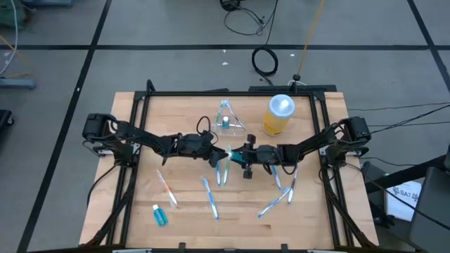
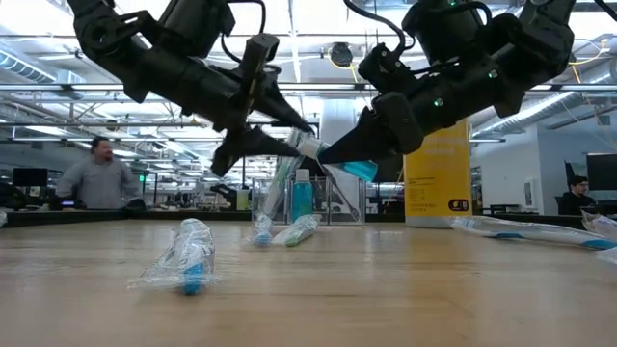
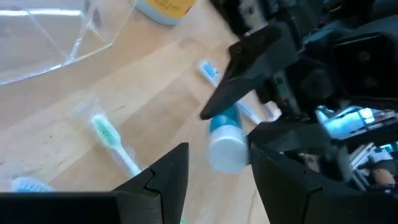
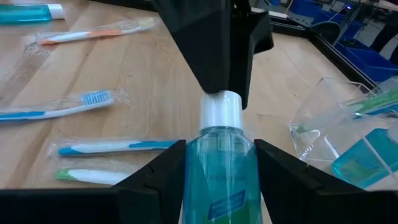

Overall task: Pick & Place toothbrushing station
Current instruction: Put the blue mouthwash into the middle compartment of the transparent organizer

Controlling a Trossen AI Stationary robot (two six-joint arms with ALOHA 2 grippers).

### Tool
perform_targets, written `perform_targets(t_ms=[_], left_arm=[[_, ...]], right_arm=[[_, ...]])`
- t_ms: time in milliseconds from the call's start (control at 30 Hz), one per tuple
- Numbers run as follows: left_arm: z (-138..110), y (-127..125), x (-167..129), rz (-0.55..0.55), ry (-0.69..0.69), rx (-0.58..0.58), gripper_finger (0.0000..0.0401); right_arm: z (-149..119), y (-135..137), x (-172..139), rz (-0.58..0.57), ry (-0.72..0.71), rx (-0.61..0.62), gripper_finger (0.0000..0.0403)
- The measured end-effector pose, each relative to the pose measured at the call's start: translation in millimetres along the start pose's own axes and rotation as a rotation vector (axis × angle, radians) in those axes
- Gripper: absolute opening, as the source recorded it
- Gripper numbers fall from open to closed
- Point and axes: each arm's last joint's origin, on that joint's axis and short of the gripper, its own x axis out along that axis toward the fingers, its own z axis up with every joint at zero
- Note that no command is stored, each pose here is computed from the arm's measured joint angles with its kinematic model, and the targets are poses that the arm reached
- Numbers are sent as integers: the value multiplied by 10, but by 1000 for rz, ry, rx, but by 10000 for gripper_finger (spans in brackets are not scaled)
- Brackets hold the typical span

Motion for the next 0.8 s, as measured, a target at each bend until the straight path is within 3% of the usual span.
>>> perform_targets(t_ms=[800], left_arm=[[26, -10, 6, 15, -45, -22, 177]], right_arm=[[67, -130, 24, -40, -70, 32, 164]])
